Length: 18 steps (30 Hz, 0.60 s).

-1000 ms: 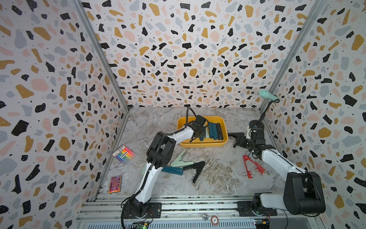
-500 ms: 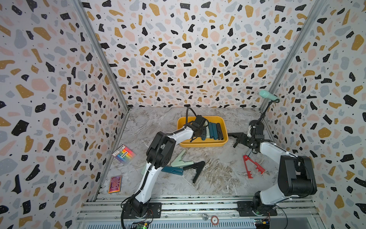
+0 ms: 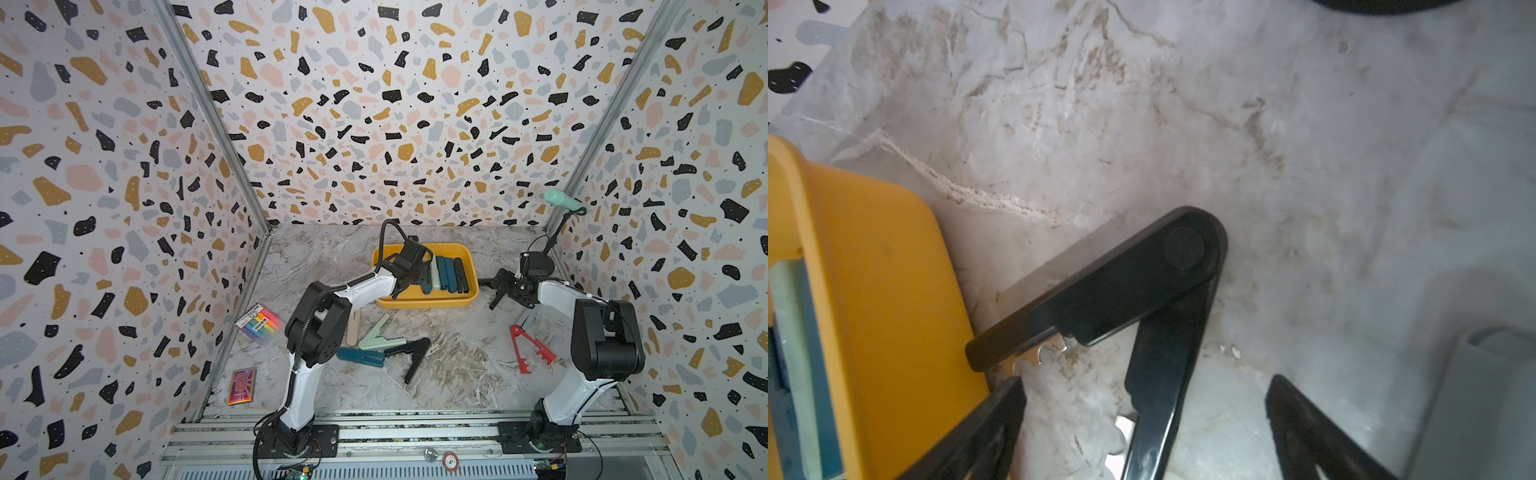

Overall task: Put the pruning pliers into the storage box
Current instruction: Place the pruning pliers in the storage box.

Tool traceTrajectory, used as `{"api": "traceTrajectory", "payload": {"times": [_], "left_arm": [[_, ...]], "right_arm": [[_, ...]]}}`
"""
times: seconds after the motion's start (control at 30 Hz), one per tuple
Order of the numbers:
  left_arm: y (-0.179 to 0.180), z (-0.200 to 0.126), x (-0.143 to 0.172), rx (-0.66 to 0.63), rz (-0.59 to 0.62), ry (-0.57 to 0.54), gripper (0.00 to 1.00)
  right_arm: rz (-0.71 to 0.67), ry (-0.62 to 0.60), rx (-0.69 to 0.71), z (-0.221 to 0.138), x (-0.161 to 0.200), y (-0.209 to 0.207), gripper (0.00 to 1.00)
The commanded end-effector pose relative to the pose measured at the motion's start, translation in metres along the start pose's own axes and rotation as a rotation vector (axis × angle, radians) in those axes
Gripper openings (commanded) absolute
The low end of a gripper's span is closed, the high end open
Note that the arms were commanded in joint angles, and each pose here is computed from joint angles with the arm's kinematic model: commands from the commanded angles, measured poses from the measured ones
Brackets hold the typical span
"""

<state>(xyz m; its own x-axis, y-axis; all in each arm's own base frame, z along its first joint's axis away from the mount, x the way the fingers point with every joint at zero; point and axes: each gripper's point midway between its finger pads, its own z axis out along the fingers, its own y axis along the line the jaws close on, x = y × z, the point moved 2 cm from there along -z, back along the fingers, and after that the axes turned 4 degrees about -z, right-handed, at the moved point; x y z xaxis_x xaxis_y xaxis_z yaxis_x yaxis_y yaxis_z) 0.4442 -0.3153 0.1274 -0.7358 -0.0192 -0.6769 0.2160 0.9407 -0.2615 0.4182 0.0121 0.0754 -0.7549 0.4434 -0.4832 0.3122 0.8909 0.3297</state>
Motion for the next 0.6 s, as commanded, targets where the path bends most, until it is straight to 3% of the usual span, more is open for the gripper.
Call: {"api": "traceTrajectory", "payload": {"times": [0.0, 0.3, 0.57], "left_arm": [[0.011, -0.015, -0.013, -0.051, 0.041, -0.082, 0.73], [0.03, -0.044, -0.017, -0.119, 0.08, -0.188, 0.89], [0.036, -0.044, -0.014, -0.144, 0.123, -0.201, 0.93]], "right_arm": [[0.091, 0.049, -0.003, -0.006, 0.004, 0.002, 0.95], [0.228, 0.127, 0.012, 0.001, 0.0, 0.01, 0.99], [0.325, 0.185, 0.044, 0.013, 0.003, 0.017, 0.99]]}}
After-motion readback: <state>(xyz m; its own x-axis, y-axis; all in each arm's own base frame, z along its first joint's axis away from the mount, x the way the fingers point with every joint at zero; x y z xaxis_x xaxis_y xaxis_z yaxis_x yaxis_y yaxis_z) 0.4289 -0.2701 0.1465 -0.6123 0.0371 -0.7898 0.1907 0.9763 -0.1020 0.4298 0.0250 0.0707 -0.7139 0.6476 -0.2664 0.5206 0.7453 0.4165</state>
